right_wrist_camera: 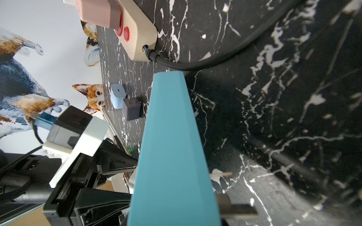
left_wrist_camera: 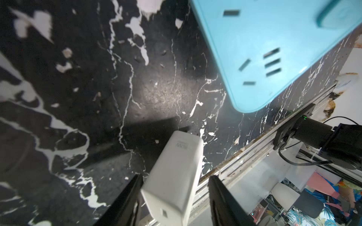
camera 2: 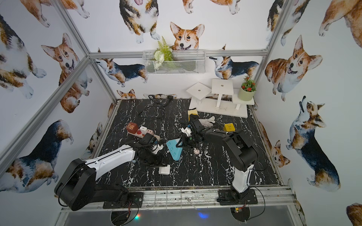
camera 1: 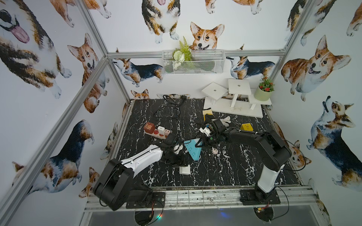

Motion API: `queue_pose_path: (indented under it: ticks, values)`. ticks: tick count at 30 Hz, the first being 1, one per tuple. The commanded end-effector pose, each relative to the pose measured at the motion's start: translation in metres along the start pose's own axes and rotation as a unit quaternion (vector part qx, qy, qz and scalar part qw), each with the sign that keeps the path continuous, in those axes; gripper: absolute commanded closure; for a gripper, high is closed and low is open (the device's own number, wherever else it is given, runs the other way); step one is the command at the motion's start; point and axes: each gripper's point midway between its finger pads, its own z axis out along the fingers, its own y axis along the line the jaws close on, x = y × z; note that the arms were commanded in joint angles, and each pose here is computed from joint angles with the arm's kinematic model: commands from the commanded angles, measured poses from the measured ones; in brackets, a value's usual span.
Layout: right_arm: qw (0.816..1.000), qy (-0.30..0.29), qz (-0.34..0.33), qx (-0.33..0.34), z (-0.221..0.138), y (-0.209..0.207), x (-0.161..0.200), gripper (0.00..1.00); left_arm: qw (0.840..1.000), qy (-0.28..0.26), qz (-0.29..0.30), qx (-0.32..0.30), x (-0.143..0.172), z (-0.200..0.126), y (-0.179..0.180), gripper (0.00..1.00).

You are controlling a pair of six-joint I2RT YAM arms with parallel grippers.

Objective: Pull the plug off the socket
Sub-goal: Place the plug at the center of the board, then place the socket at the center of the board.

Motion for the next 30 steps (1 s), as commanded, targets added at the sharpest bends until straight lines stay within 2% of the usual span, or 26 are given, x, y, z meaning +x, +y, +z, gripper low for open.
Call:
queue_pose_path:
  ticks: [1,5,7,10,13,19,22,24,25,28,30]
  values:
    - [0.994,0.013,0.070,0.083,0.002,-0.036,0.016,0.75,0.999,-0.005,0.008,-0.038,0.001,-0.012,0.008,0.30]
    - [0.994,0.008,0.077,0.083,0.003,-0.035,0.016,0.59,0.997,-0.055,0.016,-0.057,-0.015,-0.039,0.003,0.29]
    - [0.993,0.004,0.082,0.082,0.002,-0.035,0.016,0.55,0.995,-0.077,0.015,-0.067,-0.022,-0.051,0.003,0.29]
    - [0.993,-0.001,0.086,0.084,0.000,-0.033,0.016,0.49,0.986,-0.141,0.018,-0.088,-0.047,-0.082,-0.003,0.29]
    - [0.993,-0.010,0.085,0.084,-0.005,-0.029,0.013,0.44,0.970,-0.208,0.021,-0.121,-0.067,-0.113,-0.002,0.28]
    - [0.991,-0.013,0.087,0.104,-0.023,-0.021,0.017,0.32,0.921,-0.335,0.021,-0.197,-0.093,-0.177,0.007,0.27]
    - [0.987,-0.026,0.076,0.140,-0.047,-0.016,0.020,0.28,0.904,-0.364,0.006,-0.226,-0.099,-0.200,0.018,0.26]
    - [0.981,-0.036,0.075,0.173,-0.068,-0.015,0.024,0.26,0.898,-0.371,-0.004,-0.235,-0.103,-0.209,0.025,0.23]
    - [0.978,-0.043,0.077,0.188,-0.082,-0.014,0.025,0.24,0.898,-0.371,-0.009,-0.235,-0.106,-0.211,0.028,0.20]
    - [0.956,-0.073,0.077,0.272,-0.131,-0.019,0.033,0.08,0.904,-0.364,-0.020,-0.223,-0.114,-0.214,0.030,0.03]
    - [0.935,-0.094,0.067,0.336,-0.171,-0.023,0.040,0.01,0.913,-0.350,-0.020,-0.208,-0.122,-0.212,0.027,0.00]
